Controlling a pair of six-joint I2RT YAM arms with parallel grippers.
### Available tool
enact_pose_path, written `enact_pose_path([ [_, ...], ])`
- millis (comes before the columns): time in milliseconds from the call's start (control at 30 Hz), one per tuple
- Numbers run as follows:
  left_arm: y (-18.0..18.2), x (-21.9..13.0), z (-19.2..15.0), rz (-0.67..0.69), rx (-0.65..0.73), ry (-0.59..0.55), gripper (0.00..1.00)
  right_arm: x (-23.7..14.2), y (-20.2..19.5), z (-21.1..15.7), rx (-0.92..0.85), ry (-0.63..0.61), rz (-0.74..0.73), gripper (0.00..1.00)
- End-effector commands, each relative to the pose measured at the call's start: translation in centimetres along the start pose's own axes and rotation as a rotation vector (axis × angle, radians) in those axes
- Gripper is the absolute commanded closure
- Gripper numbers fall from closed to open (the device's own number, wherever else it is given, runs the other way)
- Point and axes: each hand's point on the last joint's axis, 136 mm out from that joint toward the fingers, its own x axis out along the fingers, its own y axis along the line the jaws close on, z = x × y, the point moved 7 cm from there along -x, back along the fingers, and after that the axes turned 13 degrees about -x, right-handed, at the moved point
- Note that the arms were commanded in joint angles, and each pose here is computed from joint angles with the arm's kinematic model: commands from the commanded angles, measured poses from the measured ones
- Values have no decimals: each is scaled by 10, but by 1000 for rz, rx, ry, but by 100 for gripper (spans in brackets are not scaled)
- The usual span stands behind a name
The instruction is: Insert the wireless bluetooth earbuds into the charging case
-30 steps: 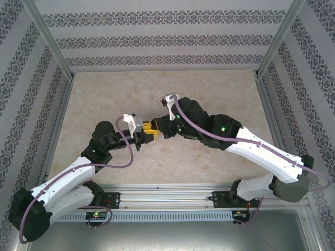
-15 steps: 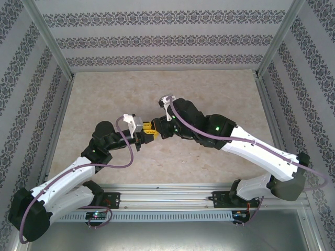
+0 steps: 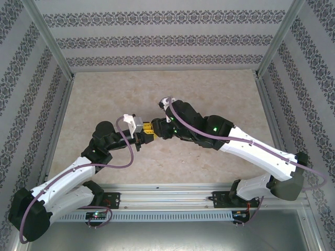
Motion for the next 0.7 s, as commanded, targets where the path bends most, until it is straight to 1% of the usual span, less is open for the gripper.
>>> enact_pose_path([
  [0, -9, -2, 12, -36, 46, -53, 100, -2, -4, -2, 9, 9, -39, 66],
  [200, -9, -2, 12, -39, 43, -50, 100, -11, -8, 6, 19, -24, -68, 59],
  [367, -9, -1, 11, -43, 39, -44, 100, -19, -13, 11, 51, -54, -74, 56],
  [667, -8, 2, 10, -62, 29, -40, 100, -20, -22, 10, 108, -49, -51, 53],
])
